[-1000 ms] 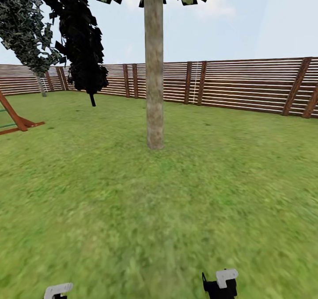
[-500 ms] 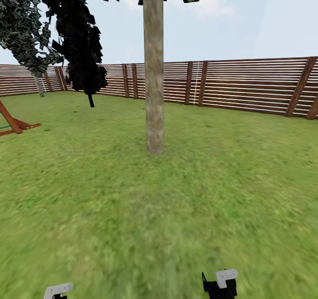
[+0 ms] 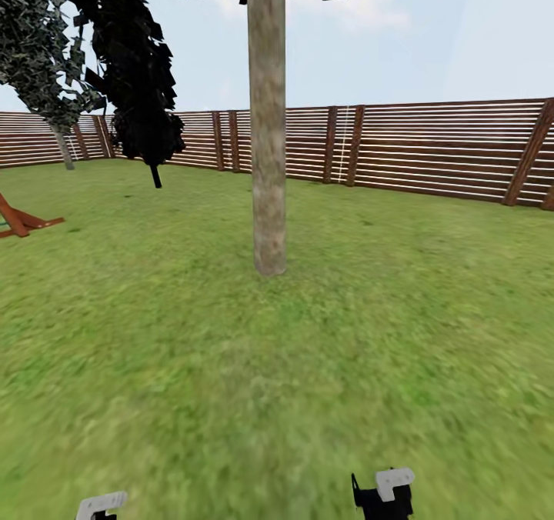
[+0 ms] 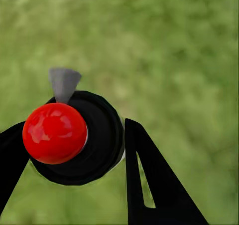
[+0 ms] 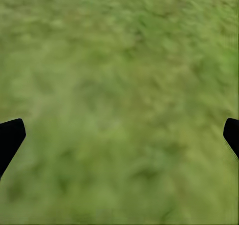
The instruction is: In the garden, pick up the pesticide atomizer on the floor and spray pesticide onto both trees until each tree trunk is fully covered.
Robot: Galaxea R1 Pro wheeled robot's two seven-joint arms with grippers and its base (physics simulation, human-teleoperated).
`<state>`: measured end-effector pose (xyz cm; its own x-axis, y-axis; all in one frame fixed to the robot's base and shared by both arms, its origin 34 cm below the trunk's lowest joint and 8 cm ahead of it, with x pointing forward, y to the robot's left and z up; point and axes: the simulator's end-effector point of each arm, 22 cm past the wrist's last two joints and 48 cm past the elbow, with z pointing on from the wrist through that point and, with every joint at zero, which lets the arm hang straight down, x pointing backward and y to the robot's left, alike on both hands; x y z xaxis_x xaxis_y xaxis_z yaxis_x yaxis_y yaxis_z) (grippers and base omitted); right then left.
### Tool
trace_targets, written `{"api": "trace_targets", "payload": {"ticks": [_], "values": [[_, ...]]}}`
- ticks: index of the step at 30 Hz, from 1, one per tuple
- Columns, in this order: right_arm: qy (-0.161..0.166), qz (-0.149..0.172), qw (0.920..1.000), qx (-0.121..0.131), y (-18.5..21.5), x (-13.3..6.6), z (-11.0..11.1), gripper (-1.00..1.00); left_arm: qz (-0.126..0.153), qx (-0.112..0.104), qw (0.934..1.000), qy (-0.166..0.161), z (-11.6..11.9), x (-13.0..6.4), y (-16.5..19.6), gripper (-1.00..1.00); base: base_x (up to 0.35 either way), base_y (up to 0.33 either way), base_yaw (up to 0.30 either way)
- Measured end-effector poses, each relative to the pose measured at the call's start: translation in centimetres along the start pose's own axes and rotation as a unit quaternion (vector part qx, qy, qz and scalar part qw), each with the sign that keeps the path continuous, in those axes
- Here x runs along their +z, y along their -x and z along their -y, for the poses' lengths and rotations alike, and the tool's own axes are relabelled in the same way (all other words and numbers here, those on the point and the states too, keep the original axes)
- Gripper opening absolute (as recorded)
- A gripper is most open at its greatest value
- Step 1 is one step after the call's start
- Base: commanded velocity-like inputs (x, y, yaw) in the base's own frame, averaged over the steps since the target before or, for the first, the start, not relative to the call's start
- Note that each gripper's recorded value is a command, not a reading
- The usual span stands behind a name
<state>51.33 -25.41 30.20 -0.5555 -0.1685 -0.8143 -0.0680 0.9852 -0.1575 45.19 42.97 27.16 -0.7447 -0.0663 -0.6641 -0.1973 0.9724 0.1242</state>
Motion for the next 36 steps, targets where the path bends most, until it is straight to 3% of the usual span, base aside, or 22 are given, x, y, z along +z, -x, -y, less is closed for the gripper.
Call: {"api": "trace_targets", "payload": {"ticks": [36], "values": [[0.001, -0.005, 1.0000, 0.001, -0.45, 0.01, -0.29, 1.00, -0.005, 0.001, 1.0000, 0.000, -0.02, 0.08, -0.47, -1.00, 0.336, 0.016, 0.000]]}}
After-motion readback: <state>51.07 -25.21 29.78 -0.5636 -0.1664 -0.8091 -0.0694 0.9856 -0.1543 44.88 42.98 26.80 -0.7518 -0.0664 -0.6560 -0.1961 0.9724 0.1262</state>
